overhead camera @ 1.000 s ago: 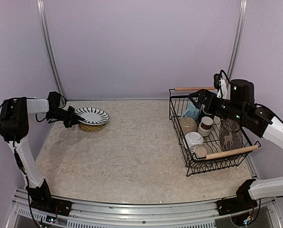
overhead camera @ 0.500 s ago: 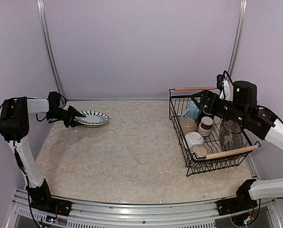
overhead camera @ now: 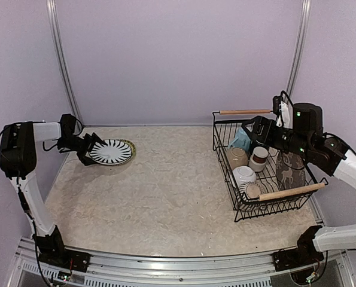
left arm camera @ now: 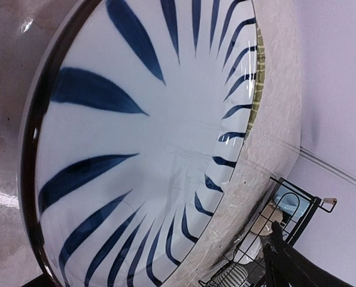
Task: Unload the mixed dishes from the dish rack
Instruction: Place the plate on the plate.
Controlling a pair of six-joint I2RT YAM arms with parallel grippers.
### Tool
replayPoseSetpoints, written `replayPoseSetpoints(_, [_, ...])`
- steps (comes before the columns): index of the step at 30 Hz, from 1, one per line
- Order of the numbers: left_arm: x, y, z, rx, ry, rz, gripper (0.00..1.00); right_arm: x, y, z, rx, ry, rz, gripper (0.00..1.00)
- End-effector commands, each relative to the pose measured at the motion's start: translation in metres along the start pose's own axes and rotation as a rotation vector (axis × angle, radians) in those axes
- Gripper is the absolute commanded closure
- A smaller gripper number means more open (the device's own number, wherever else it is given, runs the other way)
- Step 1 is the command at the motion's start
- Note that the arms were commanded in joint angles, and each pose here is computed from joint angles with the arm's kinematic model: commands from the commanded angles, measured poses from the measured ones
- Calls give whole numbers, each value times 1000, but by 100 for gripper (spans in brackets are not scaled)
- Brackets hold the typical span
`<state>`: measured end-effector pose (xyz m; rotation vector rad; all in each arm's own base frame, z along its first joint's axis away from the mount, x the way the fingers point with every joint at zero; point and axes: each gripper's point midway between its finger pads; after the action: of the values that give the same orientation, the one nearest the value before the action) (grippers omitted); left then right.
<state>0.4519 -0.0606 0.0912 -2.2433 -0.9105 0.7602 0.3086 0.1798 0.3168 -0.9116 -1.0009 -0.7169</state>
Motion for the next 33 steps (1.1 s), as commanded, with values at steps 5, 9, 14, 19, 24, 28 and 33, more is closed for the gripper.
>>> replayPoseSetpoints(5, [11,-12,-3,63,28,-69,3,9,-11,-6,-25,-7,-25,0])
replayPoseSetpoints(9, [17,-4,7,116,19,-68,1,3,-10,-8,-23,2,-25,0])
replayPoseSetpoints(14, [21,7,12,131,31,-49,1,6,-10,-6,-17,0,-31,0])
replayPoseSetpoints(19, [20,16,0,106,118,-4,1,4,-9,-7,-18,-4,-30,0])
replayPoseSetpoints(24, [25,19,8,148,127,-9,1,3,-7,-6,-6,-3,-27,0])
replayPoseSetpoints(28, [27,10,6,85,100,-11,1,9,-10,-5,-7,-6,-36,0])
replayPoseSetpoints(33, [28,6,0,46,110,10,1,15,-17,-6,-18,-11,-54,0])
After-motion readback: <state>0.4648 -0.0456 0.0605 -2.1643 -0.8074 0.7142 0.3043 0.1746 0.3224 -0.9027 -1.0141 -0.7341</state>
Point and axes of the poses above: each gripper's point midway between its finger pads, its own y axis out along the fingers, its own z axis along the line the jaws close on, x = y × z, and after that the axes turned 15 degrees about -y, right-handed
